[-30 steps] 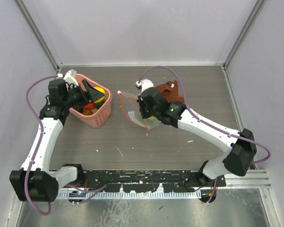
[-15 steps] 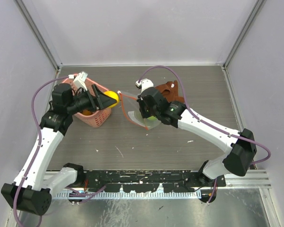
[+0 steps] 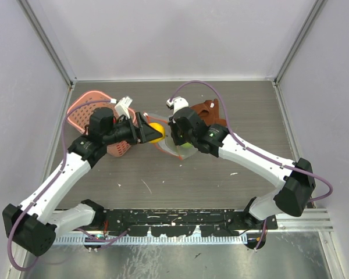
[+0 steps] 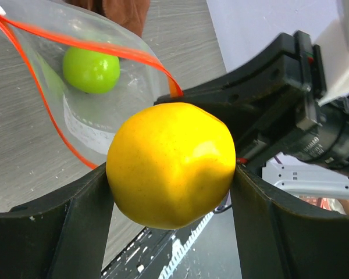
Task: Place the food in the zip-top bag and seal the zipper
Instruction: Place the fake fruit in the zipper food storage bag.
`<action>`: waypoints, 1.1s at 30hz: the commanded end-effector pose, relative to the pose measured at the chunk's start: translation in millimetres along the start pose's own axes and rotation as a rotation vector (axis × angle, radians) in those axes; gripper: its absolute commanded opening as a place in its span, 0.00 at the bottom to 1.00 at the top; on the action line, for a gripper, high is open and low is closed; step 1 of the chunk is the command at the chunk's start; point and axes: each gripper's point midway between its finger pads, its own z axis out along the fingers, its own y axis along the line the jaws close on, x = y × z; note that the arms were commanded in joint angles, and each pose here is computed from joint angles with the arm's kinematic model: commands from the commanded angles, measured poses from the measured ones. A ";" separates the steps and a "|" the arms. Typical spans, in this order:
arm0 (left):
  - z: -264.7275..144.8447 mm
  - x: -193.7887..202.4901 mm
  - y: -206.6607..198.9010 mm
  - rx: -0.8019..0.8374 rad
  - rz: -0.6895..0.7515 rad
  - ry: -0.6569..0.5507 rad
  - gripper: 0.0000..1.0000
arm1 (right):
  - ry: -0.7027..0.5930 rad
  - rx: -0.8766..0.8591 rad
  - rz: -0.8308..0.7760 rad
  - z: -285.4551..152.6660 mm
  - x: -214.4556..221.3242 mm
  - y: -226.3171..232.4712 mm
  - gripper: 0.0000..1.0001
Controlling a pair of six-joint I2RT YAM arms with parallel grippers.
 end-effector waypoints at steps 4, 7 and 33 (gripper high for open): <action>24.2 -23.6 6.7 -0.052 0.044 -0.106 0.33 | -0.093 -0.079 0.029 -21.6 -31.9 12.5 0.00; 32.3 -21.2 19.7 -0.107 0.038 -0.103 0.37 | -0.099 -0.093 0.033 -24.0 -33.3 14.8 0.00; 34.4 -21.9 33.2 -0.247 0.035 -0.098 0.81 | -0.088 -0.129 0.049 -23.5 -28.2 21.0 0.00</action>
